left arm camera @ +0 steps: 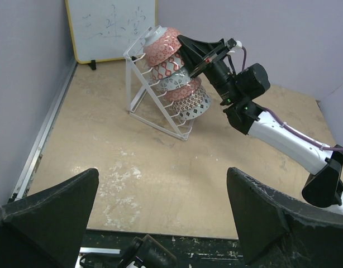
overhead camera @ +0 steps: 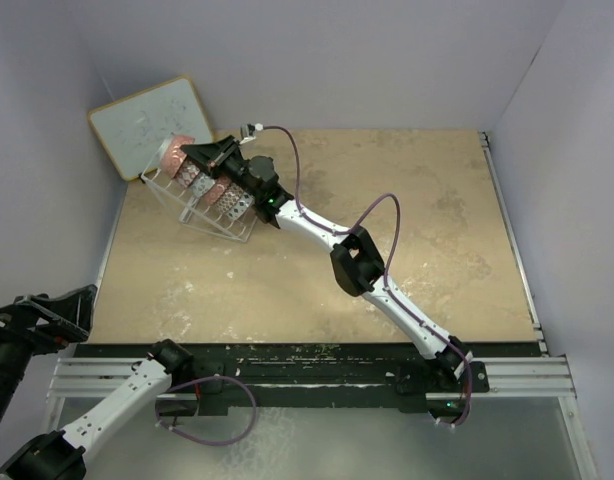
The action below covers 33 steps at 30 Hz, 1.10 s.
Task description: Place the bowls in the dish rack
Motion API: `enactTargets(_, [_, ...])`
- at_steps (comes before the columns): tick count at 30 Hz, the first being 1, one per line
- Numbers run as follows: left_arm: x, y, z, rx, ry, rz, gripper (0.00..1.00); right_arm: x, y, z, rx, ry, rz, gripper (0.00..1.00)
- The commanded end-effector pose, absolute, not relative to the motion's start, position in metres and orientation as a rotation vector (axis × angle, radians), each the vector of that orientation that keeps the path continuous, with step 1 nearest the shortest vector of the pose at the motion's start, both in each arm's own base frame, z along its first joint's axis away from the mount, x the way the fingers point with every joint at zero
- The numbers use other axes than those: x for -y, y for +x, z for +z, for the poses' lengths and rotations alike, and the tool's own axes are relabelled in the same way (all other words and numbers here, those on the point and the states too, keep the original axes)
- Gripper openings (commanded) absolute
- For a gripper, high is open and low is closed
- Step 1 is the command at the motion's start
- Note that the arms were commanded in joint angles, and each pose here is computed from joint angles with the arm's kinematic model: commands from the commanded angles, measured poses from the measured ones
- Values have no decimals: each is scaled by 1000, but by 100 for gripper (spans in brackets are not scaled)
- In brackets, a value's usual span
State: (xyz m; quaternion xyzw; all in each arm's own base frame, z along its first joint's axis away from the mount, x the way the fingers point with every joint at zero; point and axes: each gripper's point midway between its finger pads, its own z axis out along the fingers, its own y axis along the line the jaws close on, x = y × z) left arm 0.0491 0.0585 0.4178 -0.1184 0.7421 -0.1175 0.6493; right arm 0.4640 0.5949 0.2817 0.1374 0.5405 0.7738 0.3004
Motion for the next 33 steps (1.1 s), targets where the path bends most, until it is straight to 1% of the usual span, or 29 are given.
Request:
enactTargets(1, [-63, 47, 425, -1657, -276, -273, 99, -580, 455, 350, -1264, 349, 2075, 12])
enactTargets(6, [-65, 46, 425, -1655, -278, -271, 99, -579, 457, 352, -1261, 376, 2061, 13])
enactTargets(12, [-65, 46, 425, -1656, -278, -271, 99, -580, 458, 349, -1283, 392, 2055, 23])
enactTargets(13, [-65, 46, 425, -1656, -278, -272, 99, -579, 458, 351, -1284, 393, 2056, 26])
enactTargets(15, [-65, 45, 426, -1655, -279, -275, 99, -579, 458, 352, -1291, 398, 2050, 34])
enactTargets(17, [-65, 45, 426, -1653, -280, -278, 99, -579, 458, 352, -1302, 402, 2046, 38])
enactTargets(25, [-65, 44, 426, -1652, -283, -288, 99, -581, 454, 341, -1373, 416, 2056, 42])
enactTargets(33, [-66, 45, 426, -1650, -292, -279, 99, -577, 454, 331, -1438, 453, 2044, 42])
